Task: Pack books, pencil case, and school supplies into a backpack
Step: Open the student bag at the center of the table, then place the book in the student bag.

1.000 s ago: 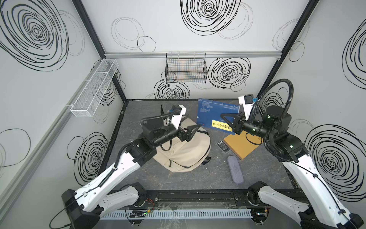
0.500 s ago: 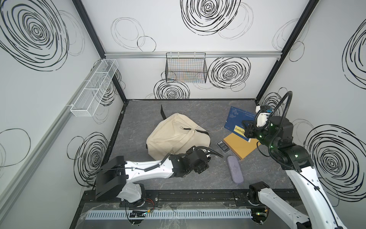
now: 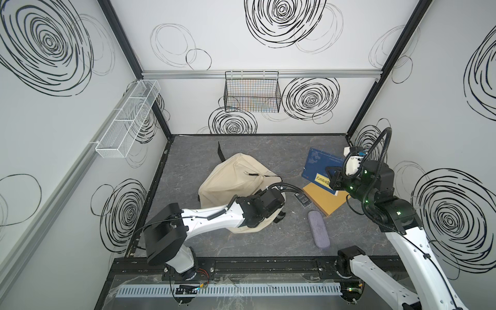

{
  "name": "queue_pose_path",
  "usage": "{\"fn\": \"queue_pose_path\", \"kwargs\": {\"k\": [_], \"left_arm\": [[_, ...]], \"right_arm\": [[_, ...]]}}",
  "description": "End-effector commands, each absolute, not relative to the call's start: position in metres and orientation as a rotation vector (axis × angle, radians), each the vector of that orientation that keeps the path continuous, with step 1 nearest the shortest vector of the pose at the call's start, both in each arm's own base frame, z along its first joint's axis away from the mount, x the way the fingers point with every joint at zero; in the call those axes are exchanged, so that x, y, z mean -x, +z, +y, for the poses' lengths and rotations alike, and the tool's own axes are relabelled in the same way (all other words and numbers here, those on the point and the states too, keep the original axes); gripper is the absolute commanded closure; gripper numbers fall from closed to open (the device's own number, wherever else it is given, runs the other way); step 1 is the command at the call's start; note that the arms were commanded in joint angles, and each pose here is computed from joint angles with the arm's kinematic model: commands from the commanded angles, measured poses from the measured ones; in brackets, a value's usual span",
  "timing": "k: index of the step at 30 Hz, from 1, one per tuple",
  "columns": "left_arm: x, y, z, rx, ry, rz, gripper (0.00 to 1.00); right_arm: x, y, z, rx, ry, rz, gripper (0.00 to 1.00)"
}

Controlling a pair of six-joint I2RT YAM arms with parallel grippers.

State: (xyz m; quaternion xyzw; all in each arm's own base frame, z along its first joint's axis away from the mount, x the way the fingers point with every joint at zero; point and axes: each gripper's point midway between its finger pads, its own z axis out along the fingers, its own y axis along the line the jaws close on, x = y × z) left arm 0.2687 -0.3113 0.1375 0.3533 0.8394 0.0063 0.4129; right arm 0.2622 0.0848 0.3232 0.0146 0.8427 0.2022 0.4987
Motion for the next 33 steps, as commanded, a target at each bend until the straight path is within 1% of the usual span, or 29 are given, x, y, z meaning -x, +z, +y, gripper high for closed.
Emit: {"fn": "queue_pose_path", "kwargs": {"k": [1,5,8,10,15,21,25,28,33], "left_arm": [[-0.273,0.163,-0.308,-0.763,-0.080,2.090,1.00],[-0.280,0.207,-0.296,-0.614,-0.191,2.025,1.00],[-0.287,0.247,-0.283,-0.489,-0.286,1.958,1.00],[-0.290,0.270,-0.275,-0.438,-0.305,1.915,1.00],[-0.292,0.314,-0.259,-0.338,-0.319,1.808,1.00],[-0.291,0.325,-0.262,-0.319,-0.340,1.769,1.00],[-0.289,0.329,-0.260,-0.301,-0.360,1.744,1.00],[-0.286,0.330,-0.260,-0.312,-0.377,1.735,1.00],[-0.281,0.328,-0.262,-0.330,-0.399,1.738,1.00]], "right_arm": [[-0.264,0.337,0.092,-0.037,0.568,1.972,1.00],[-0.258,0.328,0.115,-0.037,0.768,1.981,1.00],[-0.252,0.322,0.132,-0.090,0.973,1.961,1.00],[-0.247,0.318,0.140,-0.143,1.087,1.931,1.00],[-0.239,0.300,0.147,-0.310,1.214,1.874,1.00],[-0.228,0.262,0.179,-0.438,1.401,1.891,1.00],[-0.225,0.243,0.202,-0.461,1.424,1.926,1.00],[-0.229,0.237,0.219,-0.454,1.437,1.924,1.00],[-0.249,0.236,0.241,-0.473,1.440,1.921,1.00]]}}
